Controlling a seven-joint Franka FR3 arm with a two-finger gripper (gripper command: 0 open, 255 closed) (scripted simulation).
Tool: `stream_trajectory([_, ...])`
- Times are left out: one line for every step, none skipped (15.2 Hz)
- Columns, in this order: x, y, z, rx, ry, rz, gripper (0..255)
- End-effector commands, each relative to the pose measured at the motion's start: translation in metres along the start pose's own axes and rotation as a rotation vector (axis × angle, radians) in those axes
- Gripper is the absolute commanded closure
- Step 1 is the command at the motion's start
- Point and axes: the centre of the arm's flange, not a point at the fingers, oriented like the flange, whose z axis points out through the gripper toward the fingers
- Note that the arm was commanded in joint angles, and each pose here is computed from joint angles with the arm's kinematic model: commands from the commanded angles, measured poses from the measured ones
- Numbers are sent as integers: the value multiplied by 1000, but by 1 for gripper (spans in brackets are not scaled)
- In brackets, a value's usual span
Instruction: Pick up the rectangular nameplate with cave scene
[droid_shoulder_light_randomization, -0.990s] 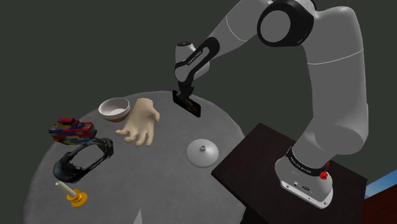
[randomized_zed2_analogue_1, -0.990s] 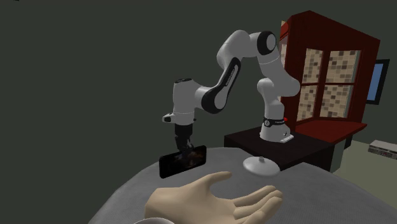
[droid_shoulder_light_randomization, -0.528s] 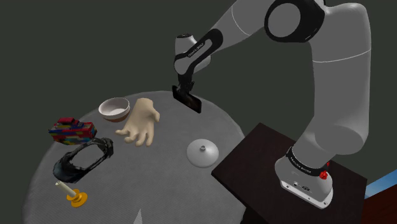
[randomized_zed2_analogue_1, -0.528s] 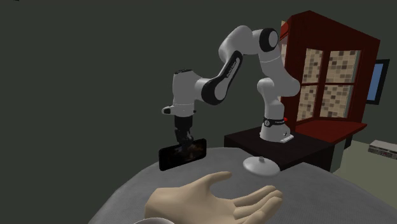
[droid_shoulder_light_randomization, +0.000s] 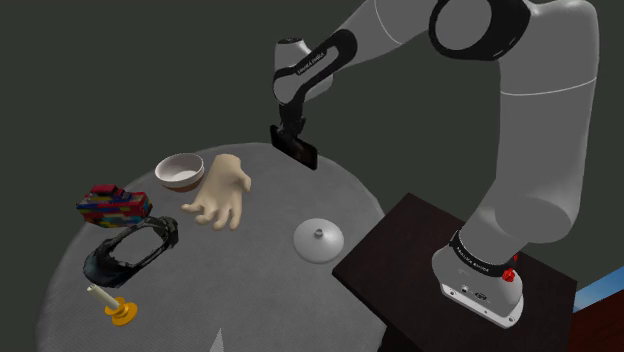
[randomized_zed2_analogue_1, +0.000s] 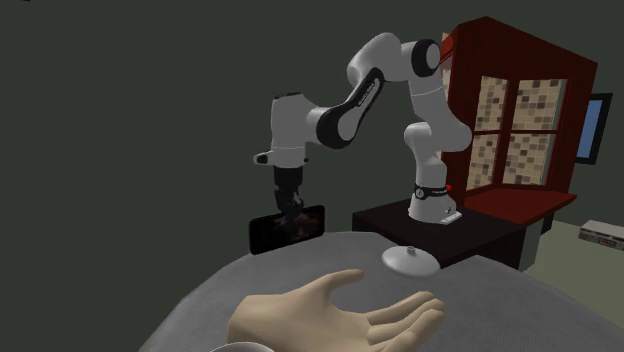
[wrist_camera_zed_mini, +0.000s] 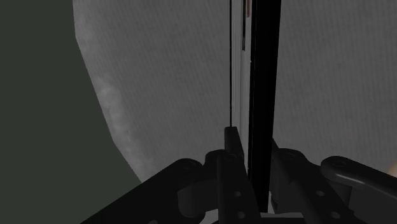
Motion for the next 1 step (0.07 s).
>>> stream_trajectory([0, 0, -3, 0, 0, 0, 255])
